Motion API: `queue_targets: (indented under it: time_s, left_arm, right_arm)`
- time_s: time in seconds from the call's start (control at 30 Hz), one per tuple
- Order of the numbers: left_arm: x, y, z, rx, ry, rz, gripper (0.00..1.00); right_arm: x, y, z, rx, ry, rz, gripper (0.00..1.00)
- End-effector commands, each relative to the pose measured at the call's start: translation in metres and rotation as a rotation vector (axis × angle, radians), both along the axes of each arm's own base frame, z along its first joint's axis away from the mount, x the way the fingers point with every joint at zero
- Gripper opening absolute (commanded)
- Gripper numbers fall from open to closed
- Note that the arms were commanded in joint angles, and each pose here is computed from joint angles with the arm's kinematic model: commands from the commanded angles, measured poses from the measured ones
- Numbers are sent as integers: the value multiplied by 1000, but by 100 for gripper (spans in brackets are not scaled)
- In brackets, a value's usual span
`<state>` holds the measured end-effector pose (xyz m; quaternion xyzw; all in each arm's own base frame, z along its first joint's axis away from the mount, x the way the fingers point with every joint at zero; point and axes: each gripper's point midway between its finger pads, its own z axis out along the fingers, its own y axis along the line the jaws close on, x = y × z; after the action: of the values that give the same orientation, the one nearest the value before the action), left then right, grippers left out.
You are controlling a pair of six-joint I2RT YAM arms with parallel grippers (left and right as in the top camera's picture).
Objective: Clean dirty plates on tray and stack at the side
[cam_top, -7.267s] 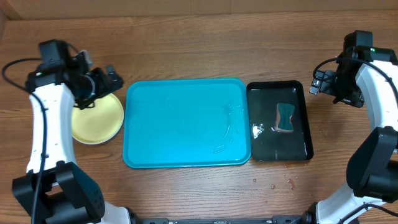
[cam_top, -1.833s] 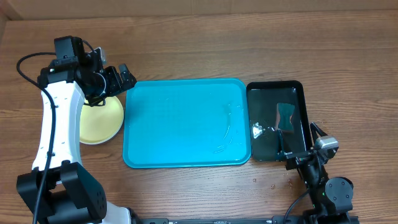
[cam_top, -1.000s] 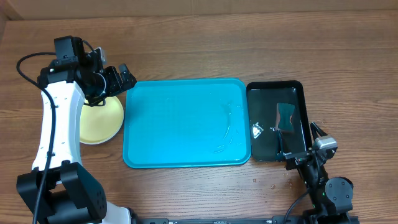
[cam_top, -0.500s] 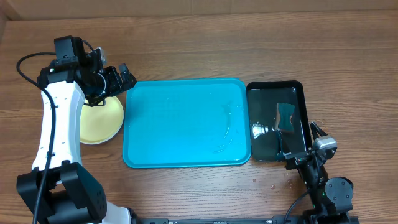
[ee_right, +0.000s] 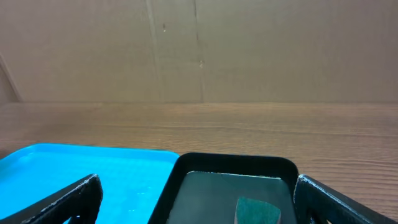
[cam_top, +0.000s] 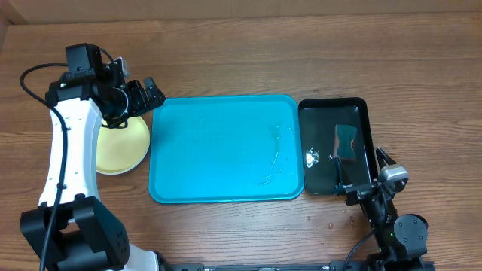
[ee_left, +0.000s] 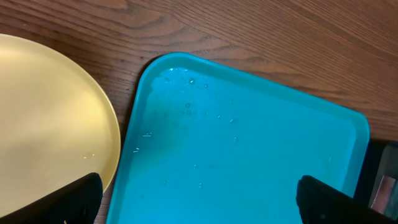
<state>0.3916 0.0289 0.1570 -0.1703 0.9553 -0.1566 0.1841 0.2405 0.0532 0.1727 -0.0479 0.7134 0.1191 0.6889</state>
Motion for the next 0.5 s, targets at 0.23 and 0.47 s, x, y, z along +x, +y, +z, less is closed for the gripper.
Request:
queue_targets:
  time_s: [0.23, 0.47]
  left_arm:
    - [-38, -54, 129, 107, -366, -141, 100]
    - [-105, -78, 217, 122, -662, -196, 100]
  right_arm:
    - [0, 0, -2, -3, -3, 1, 100]
    - [0, 0, -2, -3, -3, 1, 100]
